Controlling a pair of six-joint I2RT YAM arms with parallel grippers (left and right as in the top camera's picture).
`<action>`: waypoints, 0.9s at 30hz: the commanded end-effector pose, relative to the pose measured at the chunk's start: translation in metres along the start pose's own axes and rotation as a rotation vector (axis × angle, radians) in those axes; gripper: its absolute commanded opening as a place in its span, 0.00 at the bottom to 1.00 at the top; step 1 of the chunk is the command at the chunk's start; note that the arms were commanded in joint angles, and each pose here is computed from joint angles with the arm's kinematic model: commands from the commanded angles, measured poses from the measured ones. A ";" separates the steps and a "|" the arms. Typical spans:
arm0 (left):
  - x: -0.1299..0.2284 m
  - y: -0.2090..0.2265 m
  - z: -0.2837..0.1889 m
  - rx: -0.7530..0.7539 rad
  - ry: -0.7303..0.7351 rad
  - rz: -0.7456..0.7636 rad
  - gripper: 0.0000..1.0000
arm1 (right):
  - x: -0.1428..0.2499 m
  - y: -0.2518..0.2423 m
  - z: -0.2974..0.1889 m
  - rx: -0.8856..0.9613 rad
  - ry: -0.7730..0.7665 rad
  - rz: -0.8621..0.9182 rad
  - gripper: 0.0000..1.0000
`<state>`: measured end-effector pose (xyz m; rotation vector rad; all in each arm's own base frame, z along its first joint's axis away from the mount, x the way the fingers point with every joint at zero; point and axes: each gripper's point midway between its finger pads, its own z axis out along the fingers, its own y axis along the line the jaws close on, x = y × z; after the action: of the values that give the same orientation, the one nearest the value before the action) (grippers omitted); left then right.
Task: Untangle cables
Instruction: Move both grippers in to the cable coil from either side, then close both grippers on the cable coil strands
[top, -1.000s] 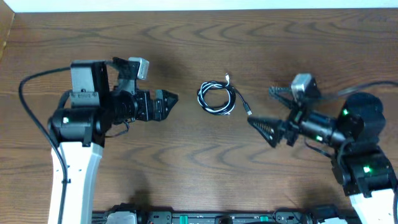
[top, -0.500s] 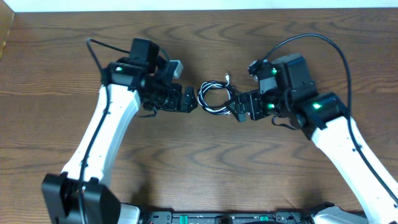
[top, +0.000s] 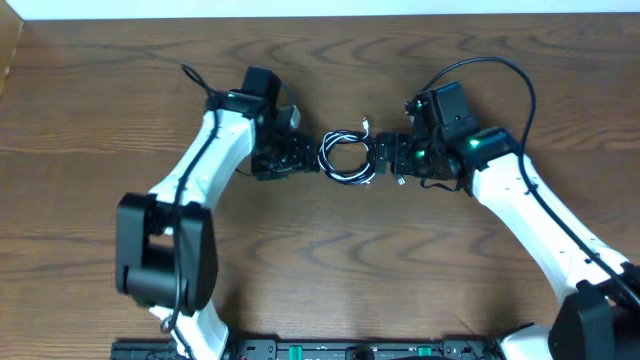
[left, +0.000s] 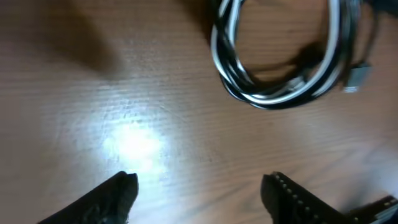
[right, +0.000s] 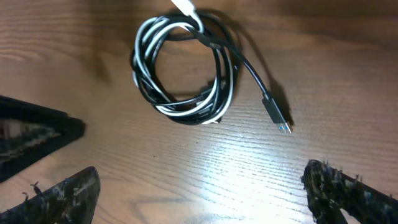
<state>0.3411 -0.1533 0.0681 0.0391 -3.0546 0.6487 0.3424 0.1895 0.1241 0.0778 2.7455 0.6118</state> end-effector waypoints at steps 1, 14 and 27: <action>-0.002 0.001 0.016 -0.013 0.027 -0.049 0.66 | -0.003 0.001 0.006 0.013 0.004 0.041 0.99; -0.023 -0.014 0.045 0.013 -0.027 -0.140 0.57 | -0.003 -0.001 0.010 0.019 0.012 0.044 0.99; -0.023 -0.008 0.065 -0.107 -0.068 -0.229 0.53 | -0.003 -0.002 0.010 0.021 0.011 0.044 0.99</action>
<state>0.3605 -0.1910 0.0188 0.3411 -3.0548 0.5596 0.3435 0.1892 0.1115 0.1266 2.7805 0.5996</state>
